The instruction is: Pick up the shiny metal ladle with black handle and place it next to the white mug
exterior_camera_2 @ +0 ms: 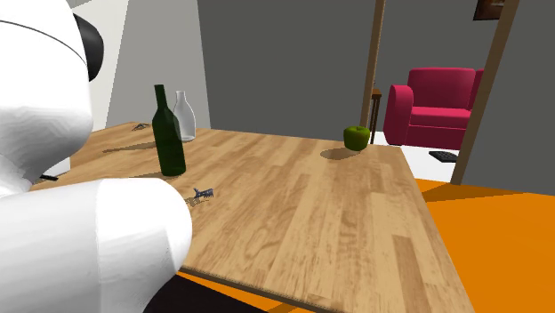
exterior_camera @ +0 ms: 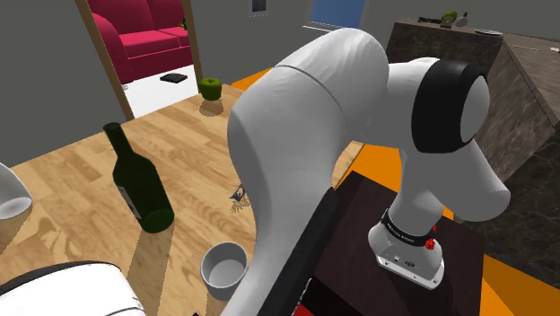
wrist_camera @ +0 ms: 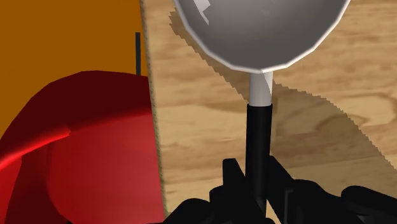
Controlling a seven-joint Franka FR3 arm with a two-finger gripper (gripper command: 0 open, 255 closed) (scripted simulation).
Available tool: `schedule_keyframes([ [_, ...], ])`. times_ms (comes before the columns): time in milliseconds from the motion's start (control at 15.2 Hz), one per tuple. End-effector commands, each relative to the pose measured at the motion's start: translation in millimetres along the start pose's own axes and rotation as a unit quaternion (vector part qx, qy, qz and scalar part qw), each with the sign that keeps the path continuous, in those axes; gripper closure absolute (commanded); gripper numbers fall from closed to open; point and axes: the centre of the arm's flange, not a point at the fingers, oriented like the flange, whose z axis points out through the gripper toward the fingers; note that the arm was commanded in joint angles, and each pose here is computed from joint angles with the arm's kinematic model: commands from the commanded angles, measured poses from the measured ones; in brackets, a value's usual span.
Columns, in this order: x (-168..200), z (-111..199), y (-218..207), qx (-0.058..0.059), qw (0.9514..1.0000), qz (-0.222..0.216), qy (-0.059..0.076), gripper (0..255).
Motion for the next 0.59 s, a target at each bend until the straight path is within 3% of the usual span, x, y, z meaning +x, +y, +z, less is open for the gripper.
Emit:
schedule_keyframes([
  [0, -2, 10, 1, 0.0, 1.0, 0.0, 0.0, 255],
  [528, -7, 52, 5, 0.0, 1.0, 0.0, 0.0, 255],
])
